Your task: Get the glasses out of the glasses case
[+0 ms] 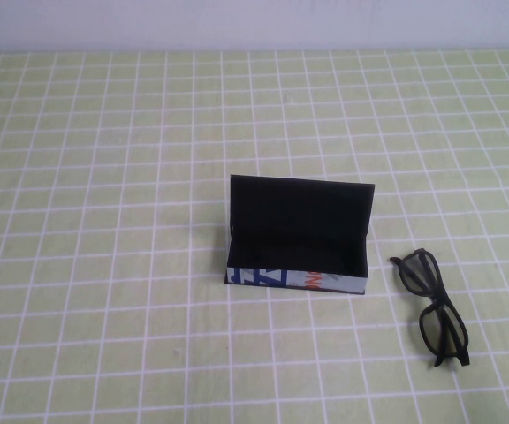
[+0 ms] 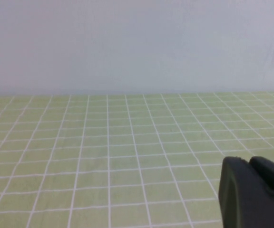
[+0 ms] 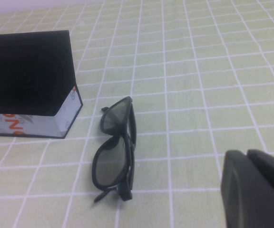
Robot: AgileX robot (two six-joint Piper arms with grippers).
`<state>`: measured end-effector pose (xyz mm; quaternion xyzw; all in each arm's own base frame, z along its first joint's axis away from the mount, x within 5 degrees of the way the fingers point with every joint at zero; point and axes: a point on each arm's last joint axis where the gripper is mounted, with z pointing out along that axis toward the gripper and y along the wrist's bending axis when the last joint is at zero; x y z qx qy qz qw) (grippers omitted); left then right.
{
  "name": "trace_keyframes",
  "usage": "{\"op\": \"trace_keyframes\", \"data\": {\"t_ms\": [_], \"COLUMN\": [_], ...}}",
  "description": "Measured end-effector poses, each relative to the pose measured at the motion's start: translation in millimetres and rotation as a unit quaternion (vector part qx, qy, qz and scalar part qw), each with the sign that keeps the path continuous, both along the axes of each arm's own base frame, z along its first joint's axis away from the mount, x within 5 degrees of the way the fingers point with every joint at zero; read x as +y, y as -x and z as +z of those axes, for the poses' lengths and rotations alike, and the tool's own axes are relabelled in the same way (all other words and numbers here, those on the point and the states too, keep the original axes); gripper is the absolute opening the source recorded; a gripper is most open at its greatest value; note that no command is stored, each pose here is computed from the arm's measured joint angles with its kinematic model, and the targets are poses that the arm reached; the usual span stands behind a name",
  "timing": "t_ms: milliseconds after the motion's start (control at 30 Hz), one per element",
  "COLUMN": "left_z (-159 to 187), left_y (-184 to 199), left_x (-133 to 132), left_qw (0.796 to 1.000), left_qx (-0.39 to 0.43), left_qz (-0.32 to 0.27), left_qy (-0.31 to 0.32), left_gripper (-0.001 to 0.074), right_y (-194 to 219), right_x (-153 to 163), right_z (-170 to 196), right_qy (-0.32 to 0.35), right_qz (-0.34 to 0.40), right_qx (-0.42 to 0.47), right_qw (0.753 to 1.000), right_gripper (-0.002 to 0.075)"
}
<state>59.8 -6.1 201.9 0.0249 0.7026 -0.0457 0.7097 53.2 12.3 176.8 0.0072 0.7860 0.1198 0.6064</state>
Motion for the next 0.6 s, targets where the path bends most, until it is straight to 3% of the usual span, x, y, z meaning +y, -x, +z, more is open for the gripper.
{"op": "trace_keyframes", "data": {"t_ms": [133, 333, 600], "left_z": [-6, -27, -28], "left_y": [3, 6, 7], "left_x": [0, 0, 0], "left_qw": [1.0, 0.99, 0.989], "left_qx": [0.025, 0.133, 0.142], "left_qz": [-0.003, -0.007, -0.006], "left_qy": [-0.007, -0.036, -0.04], "left_gripper": [-0.0004, -0.0004, -0.0004], "right_y": [0, 0, 0], "right_x": [0, 0, 0], "right_z": [0, 0, 0], "right_qy": [0.0, 0.0, 0.0], "right_qz": [0.0, 0.0, 0.0], "right_qx": [0.0, 0.0, 0.0], "right_qw": [1.0, 1.0, 1.0], "right_gripper": [-0.0017, -0.0018, -0.0018]}}
